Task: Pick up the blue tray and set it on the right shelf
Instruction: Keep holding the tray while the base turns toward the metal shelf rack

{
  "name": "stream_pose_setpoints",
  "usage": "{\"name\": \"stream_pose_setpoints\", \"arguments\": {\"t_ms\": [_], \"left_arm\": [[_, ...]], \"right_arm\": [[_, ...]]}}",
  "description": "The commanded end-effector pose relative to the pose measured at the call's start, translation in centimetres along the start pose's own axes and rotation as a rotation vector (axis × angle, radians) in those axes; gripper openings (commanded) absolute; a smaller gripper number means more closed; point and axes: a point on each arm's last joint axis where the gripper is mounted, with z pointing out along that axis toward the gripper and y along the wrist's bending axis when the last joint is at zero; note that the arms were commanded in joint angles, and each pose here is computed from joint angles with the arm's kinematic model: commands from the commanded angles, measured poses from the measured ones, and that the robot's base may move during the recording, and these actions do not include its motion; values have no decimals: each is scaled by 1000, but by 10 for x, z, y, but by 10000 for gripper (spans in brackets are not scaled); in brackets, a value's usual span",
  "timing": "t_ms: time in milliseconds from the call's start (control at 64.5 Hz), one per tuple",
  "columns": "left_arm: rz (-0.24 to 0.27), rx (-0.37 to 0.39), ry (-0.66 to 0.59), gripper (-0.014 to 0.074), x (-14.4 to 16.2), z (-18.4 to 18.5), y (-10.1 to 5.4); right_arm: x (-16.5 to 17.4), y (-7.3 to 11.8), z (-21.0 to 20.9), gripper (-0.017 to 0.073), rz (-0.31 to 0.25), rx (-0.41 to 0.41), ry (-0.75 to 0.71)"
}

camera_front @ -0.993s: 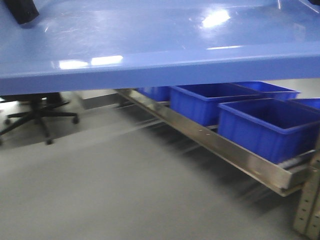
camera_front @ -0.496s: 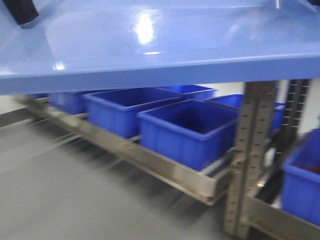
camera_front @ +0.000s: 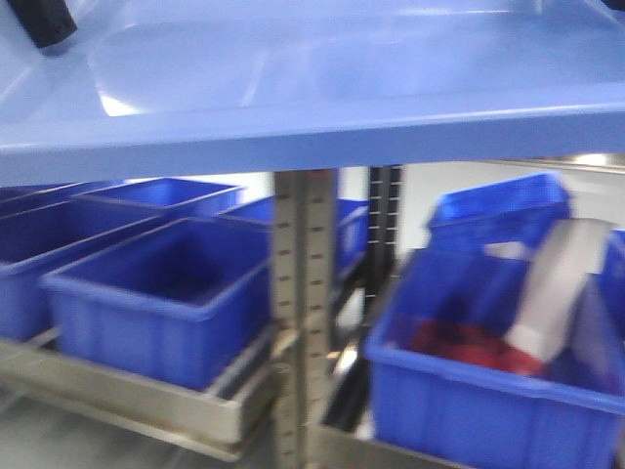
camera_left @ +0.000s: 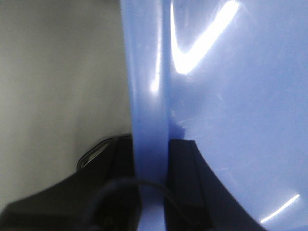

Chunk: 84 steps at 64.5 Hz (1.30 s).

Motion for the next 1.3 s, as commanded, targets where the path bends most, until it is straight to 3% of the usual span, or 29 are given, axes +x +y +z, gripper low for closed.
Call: {"name": "stream_pose_setpoints", "arguments": {"t_ms": [0,1288], "left_arm": [[40,-42,32,-48,9,-16,3],[40,-42,32,-48,9,-16,3]], "right_arm": [[-6,-1,-18,57,-36,4,-111],[-6,-1,-18,57,-36,4,-111]]}}
